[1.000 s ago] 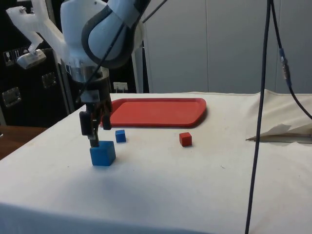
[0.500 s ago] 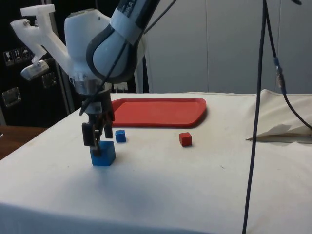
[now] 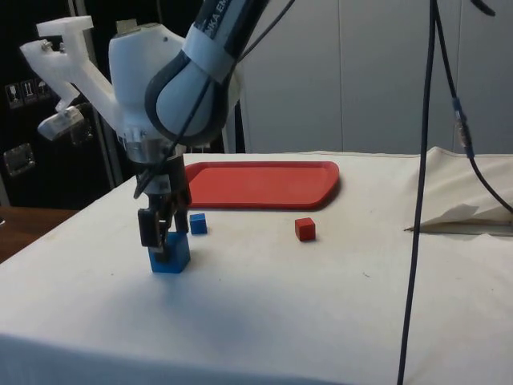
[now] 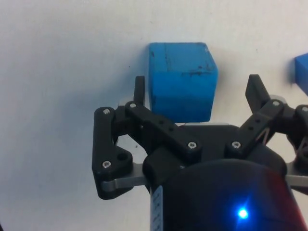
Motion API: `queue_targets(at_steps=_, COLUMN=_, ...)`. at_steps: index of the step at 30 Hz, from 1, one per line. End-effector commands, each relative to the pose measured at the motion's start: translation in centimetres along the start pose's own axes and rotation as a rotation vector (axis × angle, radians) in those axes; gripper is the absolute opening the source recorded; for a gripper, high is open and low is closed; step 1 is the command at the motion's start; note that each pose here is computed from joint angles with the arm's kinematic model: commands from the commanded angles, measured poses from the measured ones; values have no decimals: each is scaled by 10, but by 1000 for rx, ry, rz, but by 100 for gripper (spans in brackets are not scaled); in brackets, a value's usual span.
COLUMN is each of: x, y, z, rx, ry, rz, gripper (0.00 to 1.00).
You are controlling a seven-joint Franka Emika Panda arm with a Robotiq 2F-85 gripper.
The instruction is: Pick up the largest block and place it onto the tray.
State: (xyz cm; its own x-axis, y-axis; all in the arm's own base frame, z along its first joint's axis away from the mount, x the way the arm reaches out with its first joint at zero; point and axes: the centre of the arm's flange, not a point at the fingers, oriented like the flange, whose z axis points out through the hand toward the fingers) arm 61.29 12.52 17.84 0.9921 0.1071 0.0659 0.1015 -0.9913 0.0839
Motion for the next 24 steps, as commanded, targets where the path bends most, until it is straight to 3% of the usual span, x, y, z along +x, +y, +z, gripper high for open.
queue_targets(at_steps=1, x=0, y=-1, z=2, rx=1, ry=6, rz=3, gripper=100)
queue_targets(at_steps=4, x=0, y=0, z=3, rx=0, ry=6, rz=5, gripper=96)
queue_targets(at_steps=5, x=0, y=0, z=3, rx=0, ry=6, rz=5, gripper=79)
queue_targets(at_steps=11, x=0, y=0, z=3, rx=-2, ry=-1, rz=1, gripper=12)
queue_targets(at_steps=12, x=0, y=0, z=4, rx=-1, ry=7, rz=5, gripper=12)
queue_targets(at_steps=13, x=0, y=0, z=4, rx=-1, ry=7, rz=5, gripper=0)
queue_targets(at_steps=21, x=0, y=0, z=4, rx=-1, ry=7, rz=5, gripper=0)
queue_targets(at_steps=24, x=3, y=2, z=-10, rx=1, ry=13, rz=4, gripper=0)
